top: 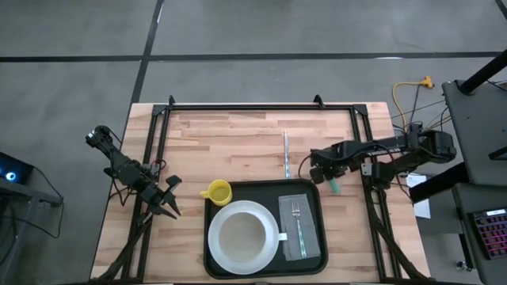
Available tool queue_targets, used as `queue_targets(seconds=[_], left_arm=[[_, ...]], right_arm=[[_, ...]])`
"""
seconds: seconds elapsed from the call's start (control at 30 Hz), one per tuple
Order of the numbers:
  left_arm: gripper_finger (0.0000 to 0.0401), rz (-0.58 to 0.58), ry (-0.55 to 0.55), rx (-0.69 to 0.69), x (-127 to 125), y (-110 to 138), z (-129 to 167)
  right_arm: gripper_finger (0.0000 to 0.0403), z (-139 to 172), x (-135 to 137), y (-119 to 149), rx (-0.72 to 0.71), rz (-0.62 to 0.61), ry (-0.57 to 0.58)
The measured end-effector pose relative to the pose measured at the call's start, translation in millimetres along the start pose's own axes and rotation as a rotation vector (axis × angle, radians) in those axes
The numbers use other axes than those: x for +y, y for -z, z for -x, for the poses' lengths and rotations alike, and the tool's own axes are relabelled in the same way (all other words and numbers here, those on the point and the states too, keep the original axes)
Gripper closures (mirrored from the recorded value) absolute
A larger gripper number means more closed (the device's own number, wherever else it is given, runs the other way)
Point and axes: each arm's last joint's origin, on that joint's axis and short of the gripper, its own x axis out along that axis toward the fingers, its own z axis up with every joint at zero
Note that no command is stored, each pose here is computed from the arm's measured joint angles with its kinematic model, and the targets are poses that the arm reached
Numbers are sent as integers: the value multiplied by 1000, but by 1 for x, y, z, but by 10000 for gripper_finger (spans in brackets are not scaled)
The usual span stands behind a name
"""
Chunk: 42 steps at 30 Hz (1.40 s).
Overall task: Set up tray
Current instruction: Put the blue spoon on the gray napkin to the left of the blue fork
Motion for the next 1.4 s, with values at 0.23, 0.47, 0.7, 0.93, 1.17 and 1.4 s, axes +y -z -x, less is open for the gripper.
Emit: queue_targets(seconds=[0.23,0.47,0.7,0.93,1.17,1.4], left_arm=[[353,0,0,0,0,0,0],[353,0,0,0,0,0,0],[353,0,0,0,0,0,0],[353,0,-1,0,0,0,0],[353,0,0,0,0,0,0],[353,0,0,0,0,0,0]], right_arm=[[364,17,24,20,-26,-51,-68],[364,33,47,49,-27,-109,-124],[363,37,65,83,-16,-156,-110],[364,44,97,112,-8,-160,-96],[364,47,139,133,0,-163,-107],[364,43,176,144,-4,-183,-116]])
